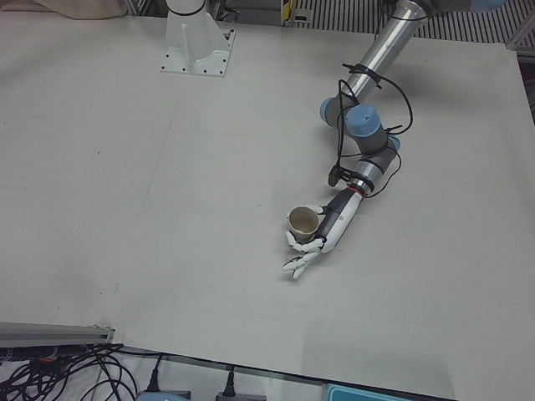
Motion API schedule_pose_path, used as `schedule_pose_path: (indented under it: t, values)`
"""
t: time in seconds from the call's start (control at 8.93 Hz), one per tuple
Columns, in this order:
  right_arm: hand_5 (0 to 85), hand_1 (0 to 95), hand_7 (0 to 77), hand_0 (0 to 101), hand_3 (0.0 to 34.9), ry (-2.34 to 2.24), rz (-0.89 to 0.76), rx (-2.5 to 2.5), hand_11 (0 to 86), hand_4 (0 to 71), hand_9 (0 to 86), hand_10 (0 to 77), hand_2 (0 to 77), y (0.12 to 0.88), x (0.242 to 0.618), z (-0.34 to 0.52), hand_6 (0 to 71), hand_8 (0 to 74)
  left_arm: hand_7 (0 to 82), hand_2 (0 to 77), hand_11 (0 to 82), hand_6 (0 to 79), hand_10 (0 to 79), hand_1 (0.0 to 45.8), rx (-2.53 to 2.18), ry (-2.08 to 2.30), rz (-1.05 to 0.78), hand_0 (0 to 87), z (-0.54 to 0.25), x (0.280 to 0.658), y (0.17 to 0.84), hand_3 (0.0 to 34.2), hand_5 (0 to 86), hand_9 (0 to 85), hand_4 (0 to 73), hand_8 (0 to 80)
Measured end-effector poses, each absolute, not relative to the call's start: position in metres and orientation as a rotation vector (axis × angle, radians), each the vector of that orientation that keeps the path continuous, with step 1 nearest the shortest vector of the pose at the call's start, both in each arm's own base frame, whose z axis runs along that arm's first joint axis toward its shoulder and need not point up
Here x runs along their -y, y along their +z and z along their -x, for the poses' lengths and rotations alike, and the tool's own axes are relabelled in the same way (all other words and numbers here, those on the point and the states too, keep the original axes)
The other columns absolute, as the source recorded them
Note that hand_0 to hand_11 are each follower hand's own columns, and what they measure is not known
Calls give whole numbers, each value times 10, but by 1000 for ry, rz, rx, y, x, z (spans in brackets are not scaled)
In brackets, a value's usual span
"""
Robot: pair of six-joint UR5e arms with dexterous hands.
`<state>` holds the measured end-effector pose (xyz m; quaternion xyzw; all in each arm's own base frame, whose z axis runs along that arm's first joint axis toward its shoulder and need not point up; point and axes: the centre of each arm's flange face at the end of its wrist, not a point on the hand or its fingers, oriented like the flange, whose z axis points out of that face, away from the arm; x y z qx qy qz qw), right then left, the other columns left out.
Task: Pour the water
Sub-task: 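Reach the right hand to the white cup and grasp it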
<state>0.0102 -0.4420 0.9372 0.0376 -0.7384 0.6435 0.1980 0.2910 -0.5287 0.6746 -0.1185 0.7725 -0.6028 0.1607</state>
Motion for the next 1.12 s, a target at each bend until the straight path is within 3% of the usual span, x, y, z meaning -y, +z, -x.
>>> schedule_pose_path:
  t: [0.11,0.45,0.56,0.9,1.01,1.12]
  values:
    - [82,267,11,557,136,1785,-102,2063,5,0,5,0,235,936,445,3,65,5,147,273,202,169,114,300,-2211,-1728,337,806,-291,529,674,0,469,38,409,104]
    - [65,284,11,557,135,1741,-64,2069,5,0,5,0,229,928,454,40,65,5,147,273,202,175,120,300,-2213,-1749,351,804,-290,530,673,0,469,44,409,98]
    - [65,284,11,558,106,1727,-52,2073,0,0,5,0,229,924,457,48,76,5,147,278,202,175,120,305,-2213,-1755,357,804,-290,530,673,0,469,44,409,98]
    - [65,284,11,558,102,1703,-35,2093,0,0,5,0,218,915,463,58,76,5,147,278,202,175,120,305,-2213,-1761,363,808,-290,530,673,0,469,44,409,104]
    - [65,256,5,557,113,1692,-32,2105,0,0,5,0,142,910,466,61,60,5,147,278,202,169,120,305,-2213,-1761,364,807,-289,530,673,0,469,44,409,104]
    - [65,256,5,557,113,1677,-28,2118,0,0,5,0,142,903,471,66,60,5,147,284,202,169,120,305,-2215,-1761,365,808,-289,530,673,0,469,44,409,104]
